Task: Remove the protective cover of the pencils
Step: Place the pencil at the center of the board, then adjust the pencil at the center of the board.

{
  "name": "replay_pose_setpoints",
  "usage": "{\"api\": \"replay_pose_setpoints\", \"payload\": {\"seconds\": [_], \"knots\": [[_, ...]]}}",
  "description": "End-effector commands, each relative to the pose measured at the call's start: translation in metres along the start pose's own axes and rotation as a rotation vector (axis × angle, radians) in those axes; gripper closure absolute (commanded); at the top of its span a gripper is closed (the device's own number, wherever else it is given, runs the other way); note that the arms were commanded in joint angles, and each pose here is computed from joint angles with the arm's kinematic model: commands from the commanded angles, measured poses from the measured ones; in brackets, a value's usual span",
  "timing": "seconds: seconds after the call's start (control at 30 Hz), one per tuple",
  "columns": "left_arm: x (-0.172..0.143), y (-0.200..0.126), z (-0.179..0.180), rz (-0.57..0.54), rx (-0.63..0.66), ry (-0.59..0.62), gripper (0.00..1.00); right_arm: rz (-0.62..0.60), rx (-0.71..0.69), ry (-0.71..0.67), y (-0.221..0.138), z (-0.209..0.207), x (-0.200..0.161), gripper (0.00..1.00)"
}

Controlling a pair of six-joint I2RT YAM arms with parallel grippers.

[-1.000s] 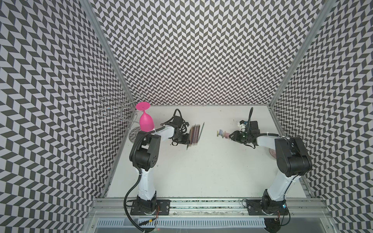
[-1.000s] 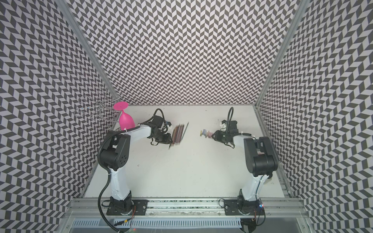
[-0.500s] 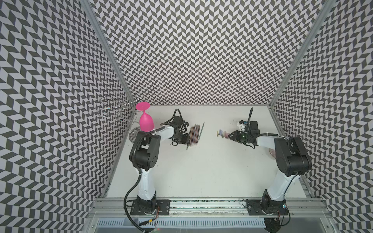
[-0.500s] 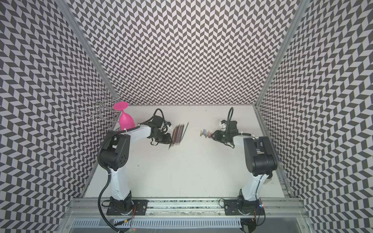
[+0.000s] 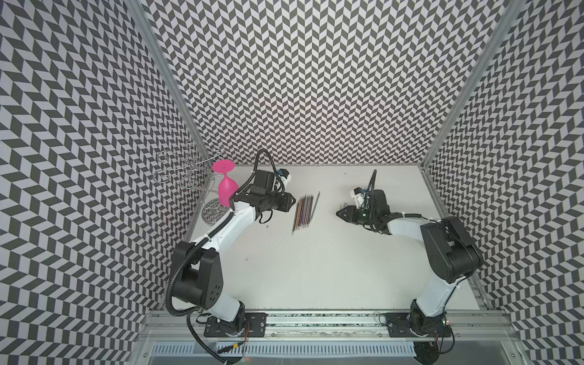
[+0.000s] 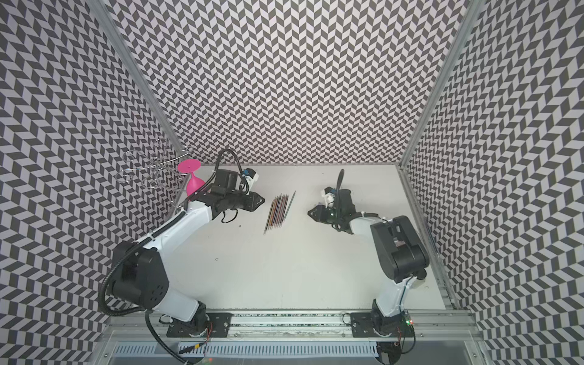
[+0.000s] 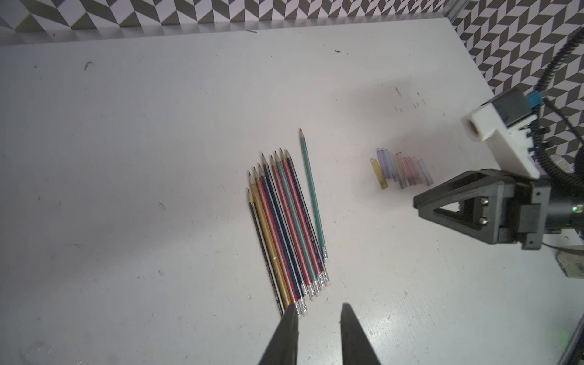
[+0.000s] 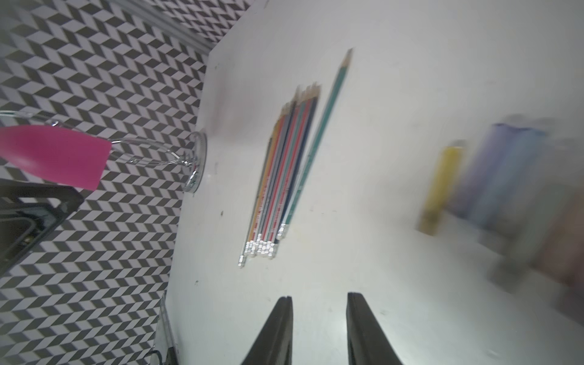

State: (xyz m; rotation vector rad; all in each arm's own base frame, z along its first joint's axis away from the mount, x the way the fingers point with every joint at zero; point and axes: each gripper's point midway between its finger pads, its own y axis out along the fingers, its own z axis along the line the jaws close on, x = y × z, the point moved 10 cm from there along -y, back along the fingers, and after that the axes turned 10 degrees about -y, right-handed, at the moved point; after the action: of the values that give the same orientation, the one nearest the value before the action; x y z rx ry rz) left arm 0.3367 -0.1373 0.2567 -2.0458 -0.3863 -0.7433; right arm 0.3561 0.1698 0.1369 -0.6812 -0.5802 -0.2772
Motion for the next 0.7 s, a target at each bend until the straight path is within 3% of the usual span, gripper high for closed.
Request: {"api": "replay_pose_setpoints", "payload": {"seconds": [0.0, 0.4, 0.67], "knots": [[-0.003, -0.006, -0.002, -0.023, -0.010, 0.004, 0.72, -0.062, 0.021, 0.028, 0.024, 0.005, 0.016, 0.69], [-0.001, -0.018, -0.014, -0.039, -0.078, 0.020, 0.72, -0.007, 0.013, 0.122, 0.099, -0.013, 0.025, 0.71], [0.001, -0.025, -0.018, -0.049, -0.103, 0.028, 0.71, 0.003, -0.015, 0.133, 0.116, -0.017, 0.027, 0.71]]}}
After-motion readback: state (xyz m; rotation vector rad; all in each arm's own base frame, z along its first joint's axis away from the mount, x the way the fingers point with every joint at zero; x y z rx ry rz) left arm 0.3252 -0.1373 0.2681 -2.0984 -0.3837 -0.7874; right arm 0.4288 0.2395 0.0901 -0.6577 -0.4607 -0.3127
